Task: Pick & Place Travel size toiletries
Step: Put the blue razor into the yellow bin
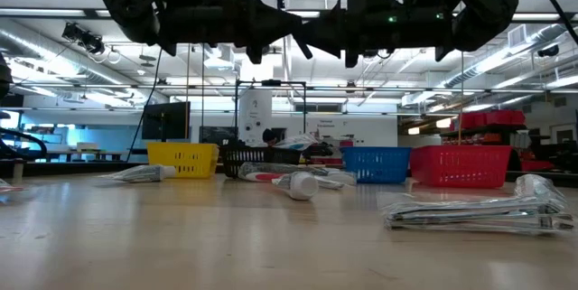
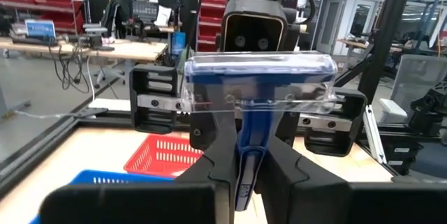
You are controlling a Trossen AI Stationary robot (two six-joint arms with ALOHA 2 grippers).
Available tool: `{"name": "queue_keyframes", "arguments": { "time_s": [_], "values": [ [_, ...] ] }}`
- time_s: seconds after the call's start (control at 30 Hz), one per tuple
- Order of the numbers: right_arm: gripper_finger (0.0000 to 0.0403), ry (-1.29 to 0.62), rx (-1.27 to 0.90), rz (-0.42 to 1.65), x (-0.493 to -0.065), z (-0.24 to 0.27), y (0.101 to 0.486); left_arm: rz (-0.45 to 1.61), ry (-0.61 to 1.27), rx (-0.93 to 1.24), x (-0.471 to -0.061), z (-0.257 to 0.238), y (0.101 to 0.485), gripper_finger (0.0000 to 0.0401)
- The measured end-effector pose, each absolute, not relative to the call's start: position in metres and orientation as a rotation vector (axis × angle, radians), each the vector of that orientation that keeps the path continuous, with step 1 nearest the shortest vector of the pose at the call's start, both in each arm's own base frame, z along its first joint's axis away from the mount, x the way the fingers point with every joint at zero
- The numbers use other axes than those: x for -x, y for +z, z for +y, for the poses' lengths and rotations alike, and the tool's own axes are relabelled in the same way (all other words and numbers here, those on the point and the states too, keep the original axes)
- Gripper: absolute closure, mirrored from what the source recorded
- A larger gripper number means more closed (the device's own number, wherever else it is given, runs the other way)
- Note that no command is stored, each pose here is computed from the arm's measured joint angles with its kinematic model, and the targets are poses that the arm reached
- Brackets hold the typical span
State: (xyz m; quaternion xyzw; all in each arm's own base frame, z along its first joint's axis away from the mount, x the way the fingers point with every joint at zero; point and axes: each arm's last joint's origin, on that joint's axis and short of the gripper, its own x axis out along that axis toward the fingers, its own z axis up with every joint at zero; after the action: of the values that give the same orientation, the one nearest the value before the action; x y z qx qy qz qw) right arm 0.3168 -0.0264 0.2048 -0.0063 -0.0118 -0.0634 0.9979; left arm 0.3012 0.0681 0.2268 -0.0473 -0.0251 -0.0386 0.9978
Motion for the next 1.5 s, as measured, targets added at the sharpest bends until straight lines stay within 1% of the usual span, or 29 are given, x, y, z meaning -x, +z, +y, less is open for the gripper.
{"name": "queue_keyframes", "arguments": {
  "time_s": [0.13,0.23,0.3,0.43,0.5,0.63,0.87,1.03,1.1,1.3,1.4,1.5],
  "values": [
    [0.0339,-0.100,0.014,0.021,-0.317,-0.027,0.200,-0.006,-0.068,0.118,-0.301,0.068,0.222,0.0347],
    [0.0320,-0.117,0.006,0.065,-0.316,-0.029,0.196,0.047,-0.030,0.134,-0.301,0.069,0.217,0.0354],
    [0.0310,-0.157,0.006,0.108,-0.316,-0.032,0.192,0.073,-0.003,0.145,-0.301,0.072,0.214,0.0362],
    [0.0300,-0.262,0.010,0.228,-0.313,-0.038,0.181,0.072,0.040,0.226,-0.298,0.081,0.214,0.0362],
    [0.0298,-0.293,0.002,0.276,-0.311,-0.041,0.177,0.085,0.064,0.266,-0.295,0.087,0.214,0.0361],
    [0.0298,-0.284,-0.022,0.277,-0.311,-0.042,0.176,0.169,0.156,0.313,-0.282,0.106,0.213,0.0353],
    [0.0297,-0.277,-0.021,0.285,-0.311,-0.042,0.175,0.367,0.458,0.383,-0.239,0.141,0.212,0.0361],
    [0.0297,-0.276,-0.021,0.303,-0.310,-0.041,0.174,0.557,0.641,0.447,-0.208,0.151,0.205,0.0352],
    [0.0297,-0.276,-0.021,0.303,-0.310,-0.041,0.173,0.646,0.671,0.479,-0.200,0.151,0.199,0.0351],
    [0.0297,-0.276,-0.021,0.303,-0.310,-0.041,0.174,0.763,0.693,0.533,-0.191,0.147,0.190,0.0354],
    [0.0297,-0.277,-0.020,0.303,-0.310,-0.042,0.174,0.801,0.719,0.567,-0.190,0.147,0.185,0.0341],
    [0.0297,-0.276,-0.021,0.302,-0.310,-0.042,0.174,0.853,0.739,0.588,-0.188,0.146,0.180,0.0318]
  ]
}}
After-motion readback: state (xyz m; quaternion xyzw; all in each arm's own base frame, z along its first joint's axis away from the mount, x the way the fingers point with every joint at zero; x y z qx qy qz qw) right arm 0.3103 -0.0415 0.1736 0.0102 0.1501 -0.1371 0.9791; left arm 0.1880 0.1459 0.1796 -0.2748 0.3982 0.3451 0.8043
